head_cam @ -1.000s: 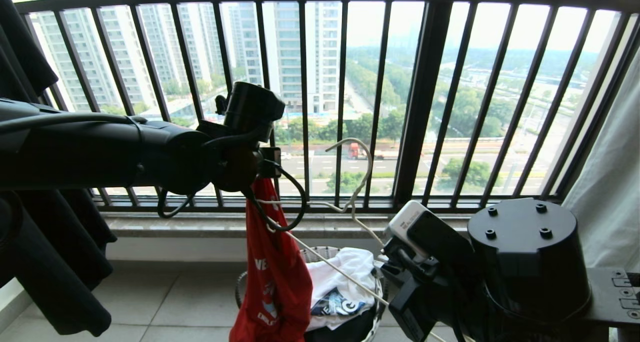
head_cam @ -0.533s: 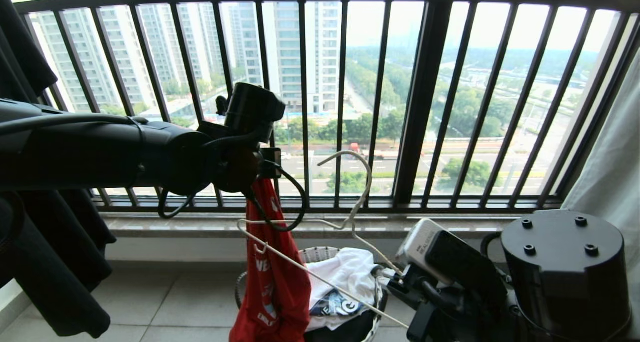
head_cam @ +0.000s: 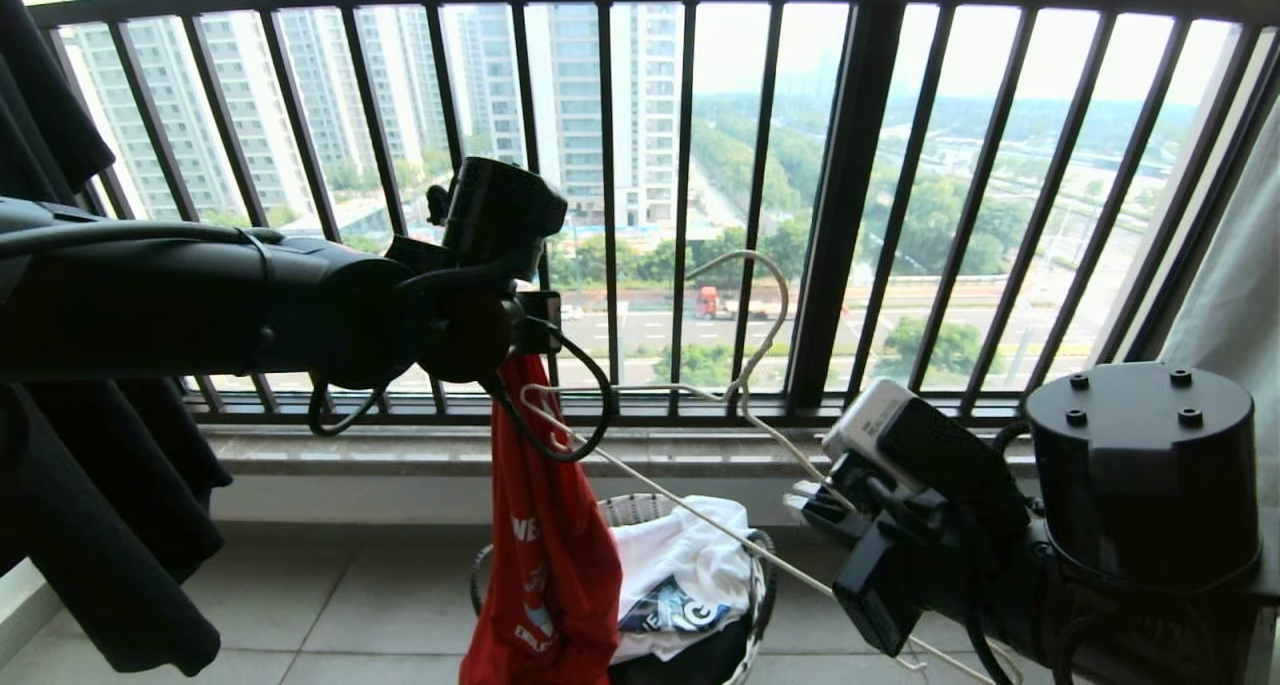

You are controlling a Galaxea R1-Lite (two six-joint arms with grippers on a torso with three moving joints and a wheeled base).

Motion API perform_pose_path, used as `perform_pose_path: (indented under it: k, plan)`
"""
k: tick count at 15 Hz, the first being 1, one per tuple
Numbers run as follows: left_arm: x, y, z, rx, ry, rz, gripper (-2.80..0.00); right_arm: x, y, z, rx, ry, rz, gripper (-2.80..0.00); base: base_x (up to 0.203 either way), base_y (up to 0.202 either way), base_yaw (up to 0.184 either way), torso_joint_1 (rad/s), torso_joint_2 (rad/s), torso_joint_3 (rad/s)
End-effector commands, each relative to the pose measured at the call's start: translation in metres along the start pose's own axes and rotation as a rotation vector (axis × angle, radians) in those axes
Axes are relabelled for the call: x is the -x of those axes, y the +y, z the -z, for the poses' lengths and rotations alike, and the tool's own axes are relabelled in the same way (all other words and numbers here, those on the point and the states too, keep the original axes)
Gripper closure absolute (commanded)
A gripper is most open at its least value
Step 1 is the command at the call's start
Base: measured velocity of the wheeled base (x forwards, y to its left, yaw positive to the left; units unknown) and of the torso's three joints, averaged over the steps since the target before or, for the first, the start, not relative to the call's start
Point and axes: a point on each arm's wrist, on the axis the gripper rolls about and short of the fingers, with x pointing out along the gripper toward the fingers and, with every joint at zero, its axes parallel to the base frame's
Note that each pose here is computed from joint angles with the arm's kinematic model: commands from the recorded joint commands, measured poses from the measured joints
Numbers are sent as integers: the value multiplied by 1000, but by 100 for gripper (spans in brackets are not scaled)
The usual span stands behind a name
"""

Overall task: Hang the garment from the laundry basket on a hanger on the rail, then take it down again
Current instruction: Hang the clothes on the clothes rack

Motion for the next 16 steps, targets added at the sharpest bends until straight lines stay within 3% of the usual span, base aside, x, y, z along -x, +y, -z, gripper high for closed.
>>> perform_pose_path:
  k: [1, 13, 16]
  plan:
    - [4, 1, -2, 5, -7, 2, 0, -1, -4, -2, -10, -22, 20, 0, 0, 0, 0, 0, 0, 0]
    - [20, -7, -3, 1, -18, 46, 0, -11, -2, -5, -25, -61, 25, 0, 0, 0, 0, 0, 0, 0]
    - [32, -10, -5, 2, -26, 71, 0, -13, -3, -10, -40, -116, 45, 0, 0, 0, 0, 0, 0, 0]
